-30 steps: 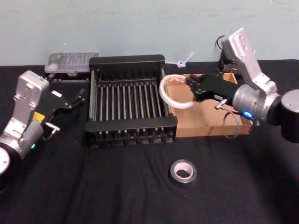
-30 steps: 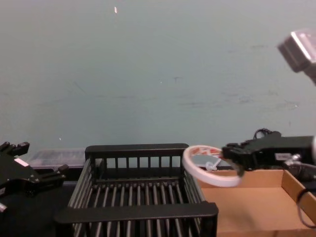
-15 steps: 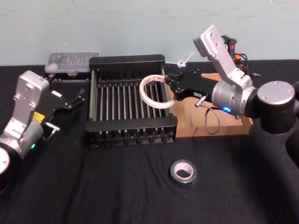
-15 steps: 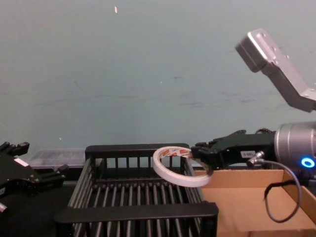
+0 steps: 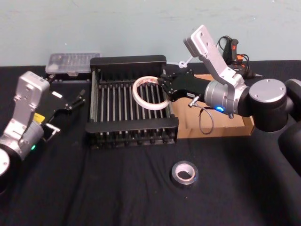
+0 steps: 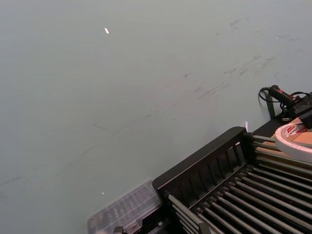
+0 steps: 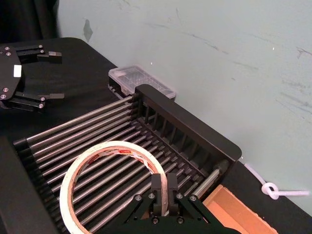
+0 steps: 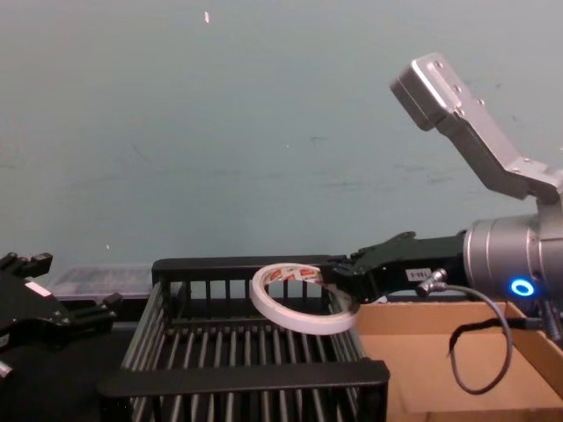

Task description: Pick up the white tape and place it into the black box , Pick up the silver tape and place it into the brown box.

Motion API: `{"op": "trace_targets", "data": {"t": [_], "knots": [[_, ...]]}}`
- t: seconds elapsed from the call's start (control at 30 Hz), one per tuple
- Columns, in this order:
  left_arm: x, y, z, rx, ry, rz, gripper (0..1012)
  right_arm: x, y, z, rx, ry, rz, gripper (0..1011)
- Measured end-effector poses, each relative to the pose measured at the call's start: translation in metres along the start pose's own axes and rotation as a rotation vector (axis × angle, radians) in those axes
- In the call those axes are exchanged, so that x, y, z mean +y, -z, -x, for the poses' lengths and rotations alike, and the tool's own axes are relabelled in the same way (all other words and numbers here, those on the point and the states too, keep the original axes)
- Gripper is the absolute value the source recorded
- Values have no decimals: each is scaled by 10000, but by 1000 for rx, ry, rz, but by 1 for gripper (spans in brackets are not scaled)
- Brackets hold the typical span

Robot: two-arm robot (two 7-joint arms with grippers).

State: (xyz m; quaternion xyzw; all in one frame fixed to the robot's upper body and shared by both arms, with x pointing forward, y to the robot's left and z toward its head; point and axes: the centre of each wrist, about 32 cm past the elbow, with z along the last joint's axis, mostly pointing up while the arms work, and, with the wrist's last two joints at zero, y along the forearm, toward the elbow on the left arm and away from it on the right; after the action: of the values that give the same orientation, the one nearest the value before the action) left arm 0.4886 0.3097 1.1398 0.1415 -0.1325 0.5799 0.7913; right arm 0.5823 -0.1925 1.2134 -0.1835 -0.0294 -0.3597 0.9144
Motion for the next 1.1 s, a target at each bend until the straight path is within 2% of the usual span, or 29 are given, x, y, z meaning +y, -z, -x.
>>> {"op": "trace_targets", "data": {"t": [0.63,0.9,0.93,0.97,1.1], "knots": [[0,0,0,0,0,0,1002,-7,3,0,-1,0,0,78],[0,0,0,0,0,0,1001,-10,4,0,-1,1,1,305],[0,0,0,0,0,0,1001,-10,4,0,-1,1,1,305],[0,0,0,0,0,0,1001,-10,3,0,-1,1,1,364],[0,0,0,0,0,0,1002,-10,3,0,-1,2,1,481]]}}
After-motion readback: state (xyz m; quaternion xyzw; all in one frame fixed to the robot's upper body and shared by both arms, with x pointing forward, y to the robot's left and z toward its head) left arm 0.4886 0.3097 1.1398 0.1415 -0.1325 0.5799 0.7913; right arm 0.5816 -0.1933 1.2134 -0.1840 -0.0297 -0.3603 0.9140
